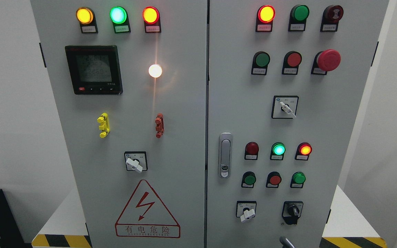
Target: Press green start button
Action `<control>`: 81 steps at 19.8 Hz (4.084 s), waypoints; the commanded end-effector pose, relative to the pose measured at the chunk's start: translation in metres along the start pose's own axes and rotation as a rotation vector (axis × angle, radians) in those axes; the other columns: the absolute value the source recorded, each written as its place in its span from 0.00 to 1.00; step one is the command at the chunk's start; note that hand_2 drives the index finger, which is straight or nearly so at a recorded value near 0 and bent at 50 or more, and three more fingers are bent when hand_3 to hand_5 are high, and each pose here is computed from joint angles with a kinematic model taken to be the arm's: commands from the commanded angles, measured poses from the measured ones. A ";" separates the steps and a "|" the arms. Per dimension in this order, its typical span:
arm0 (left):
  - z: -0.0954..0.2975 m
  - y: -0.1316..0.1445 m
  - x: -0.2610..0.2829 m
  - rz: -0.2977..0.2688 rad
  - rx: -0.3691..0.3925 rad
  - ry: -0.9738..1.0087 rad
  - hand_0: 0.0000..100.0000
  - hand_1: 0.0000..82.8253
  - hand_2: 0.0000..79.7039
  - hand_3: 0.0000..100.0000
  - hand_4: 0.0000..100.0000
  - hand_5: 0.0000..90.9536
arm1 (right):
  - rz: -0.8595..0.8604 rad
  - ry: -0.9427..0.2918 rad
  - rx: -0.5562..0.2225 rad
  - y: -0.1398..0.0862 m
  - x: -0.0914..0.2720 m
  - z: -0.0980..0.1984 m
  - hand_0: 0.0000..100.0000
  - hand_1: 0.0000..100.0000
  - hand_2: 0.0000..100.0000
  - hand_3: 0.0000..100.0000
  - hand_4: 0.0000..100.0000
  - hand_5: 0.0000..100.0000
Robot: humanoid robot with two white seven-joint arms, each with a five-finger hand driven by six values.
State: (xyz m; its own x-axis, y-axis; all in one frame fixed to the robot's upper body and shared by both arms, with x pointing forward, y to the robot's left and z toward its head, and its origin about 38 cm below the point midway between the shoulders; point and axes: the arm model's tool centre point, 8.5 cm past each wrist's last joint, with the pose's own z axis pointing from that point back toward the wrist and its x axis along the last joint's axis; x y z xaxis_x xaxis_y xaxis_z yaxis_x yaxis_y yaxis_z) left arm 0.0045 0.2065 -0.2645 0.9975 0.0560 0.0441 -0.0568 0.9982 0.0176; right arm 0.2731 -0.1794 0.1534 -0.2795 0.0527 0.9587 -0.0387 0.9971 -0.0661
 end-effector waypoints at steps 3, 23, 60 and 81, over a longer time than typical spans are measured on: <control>-0.001 -0.002 0.024 0.000 -0.005 -0.050 0.12 0.67 0.00 0.00 0.00 0.00 | 0.000 -0.001 0.001 0.000 0.000 0.000 0.00 0.03 0.00 0.00 0.00 0.00; -0.001 -0.002 0.024 0.000 -0.005 -0.050 0.12 0.67 0.00 0.00 0.00 0.00 | 0.420 -0.156 -0.027 0.004 0.026 -0.028 0.14 0.37 0.00 0.73 0.73 0.70; -0.001 -0.002 0.024 0.000 -0.005 -0.050 0.12 0.67 0.00 0.00 0.00 0.00 | 1.102 -0.269 -0.059 0.010 0.002 -0.117 0.38 0.35 0.00 0.92 0.86 0.97; -0.001 -0.002 0.024 0.000 -0.005 -0.050 0.12 0.67 0.00 0.00 0.00 0.00 | 1.110 -0.250 -0.047 0.012 -0.003 -0.139 0.41 0.36 0.00 0.93 0.86 0.97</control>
State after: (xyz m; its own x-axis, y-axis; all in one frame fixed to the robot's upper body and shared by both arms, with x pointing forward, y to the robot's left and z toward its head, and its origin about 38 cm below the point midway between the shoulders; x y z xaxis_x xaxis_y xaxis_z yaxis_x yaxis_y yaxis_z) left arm 0.0045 0.2065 -0.2645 0.9975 0.0559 0.0441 -0.0568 0.9982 0.0176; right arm 0.4015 -0.1604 0.1976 -0.3322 0.8987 0.2864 0.4116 0.4114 -0.8133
